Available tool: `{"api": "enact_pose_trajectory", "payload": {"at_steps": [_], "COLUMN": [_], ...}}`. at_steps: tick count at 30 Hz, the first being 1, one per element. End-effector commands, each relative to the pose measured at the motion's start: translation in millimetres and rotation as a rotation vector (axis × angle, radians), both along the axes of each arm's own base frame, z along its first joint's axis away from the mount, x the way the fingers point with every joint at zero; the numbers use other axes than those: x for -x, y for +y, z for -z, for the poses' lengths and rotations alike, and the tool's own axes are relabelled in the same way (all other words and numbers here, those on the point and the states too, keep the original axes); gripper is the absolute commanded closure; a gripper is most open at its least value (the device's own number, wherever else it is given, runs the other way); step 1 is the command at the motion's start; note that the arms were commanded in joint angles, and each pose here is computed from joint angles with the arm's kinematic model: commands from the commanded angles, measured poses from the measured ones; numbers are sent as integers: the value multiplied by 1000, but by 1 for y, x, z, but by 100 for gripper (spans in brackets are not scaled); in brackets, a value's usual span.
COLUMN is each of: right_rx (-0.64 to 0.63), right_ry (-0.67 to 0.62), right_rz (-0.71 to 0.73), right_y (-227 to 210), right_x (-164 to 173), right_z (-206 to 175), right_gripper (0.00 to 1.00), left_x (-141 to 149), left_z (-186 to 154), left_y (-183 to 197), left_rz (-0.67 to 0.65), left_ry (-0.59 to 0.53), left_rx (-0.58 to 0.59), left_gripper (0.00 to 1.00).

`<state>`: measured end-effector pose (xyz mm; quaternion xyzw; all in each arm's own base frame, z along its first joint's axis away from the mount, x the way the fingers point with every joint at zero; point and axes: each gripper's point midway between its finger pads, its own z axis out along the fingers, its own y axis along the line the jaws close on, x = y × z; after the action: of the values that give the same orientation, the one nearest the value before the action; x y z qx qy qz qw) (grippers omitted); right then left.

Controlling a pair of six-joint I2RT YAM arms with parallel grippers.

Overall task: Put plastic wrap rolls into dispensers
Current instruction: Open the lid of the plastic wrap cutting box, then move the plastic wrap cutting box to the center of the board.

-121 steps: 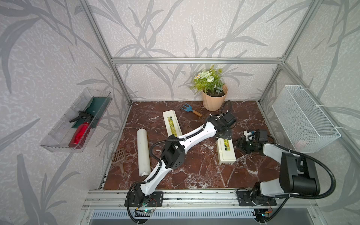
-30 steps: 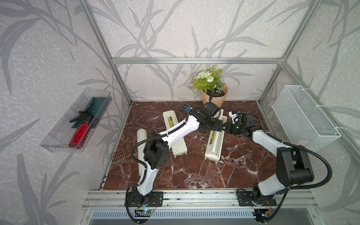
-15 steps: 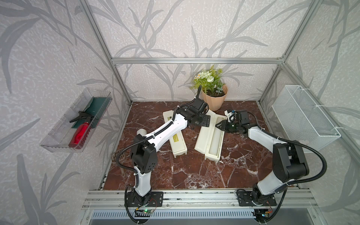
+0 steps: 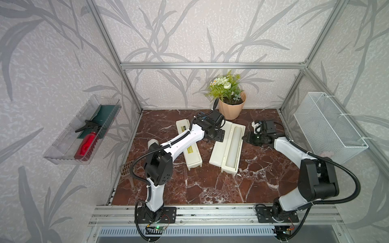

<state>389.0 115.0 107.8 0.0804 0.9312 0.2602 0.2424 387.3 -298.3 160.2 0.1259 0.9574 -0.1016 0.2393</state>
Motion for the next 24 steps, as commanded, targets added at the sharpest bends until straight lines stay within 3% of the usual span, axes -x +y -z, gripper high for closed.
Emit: {"api": "enact_pose_trajectory", "payload": {"at_steps": [1, 10, 18, 24], "right_rx": [23, 5, 169, 204], "right_ry": [32, 5, 90, -5], "right_rz": [-19, -65, -130, -148], "right_y": [1, 14, 4, -3], "right_x": [1, -17, -31, -50], "right_z": [15, 18, 42, 1], "right_gripper": [61, 61, 65, 62], "left_x": [-6, -8, -7, -6], "left_z": [-11, -14, 5, 17], "left_y": [41, 127, 184, 203], "left_rz": [-88, -285, -409, -451], "left_ry": [-24, -46, -11, 56], "left_rx": [-60, -74, -104, -135], "left_gripper": [16, 13, 12, 8]}}
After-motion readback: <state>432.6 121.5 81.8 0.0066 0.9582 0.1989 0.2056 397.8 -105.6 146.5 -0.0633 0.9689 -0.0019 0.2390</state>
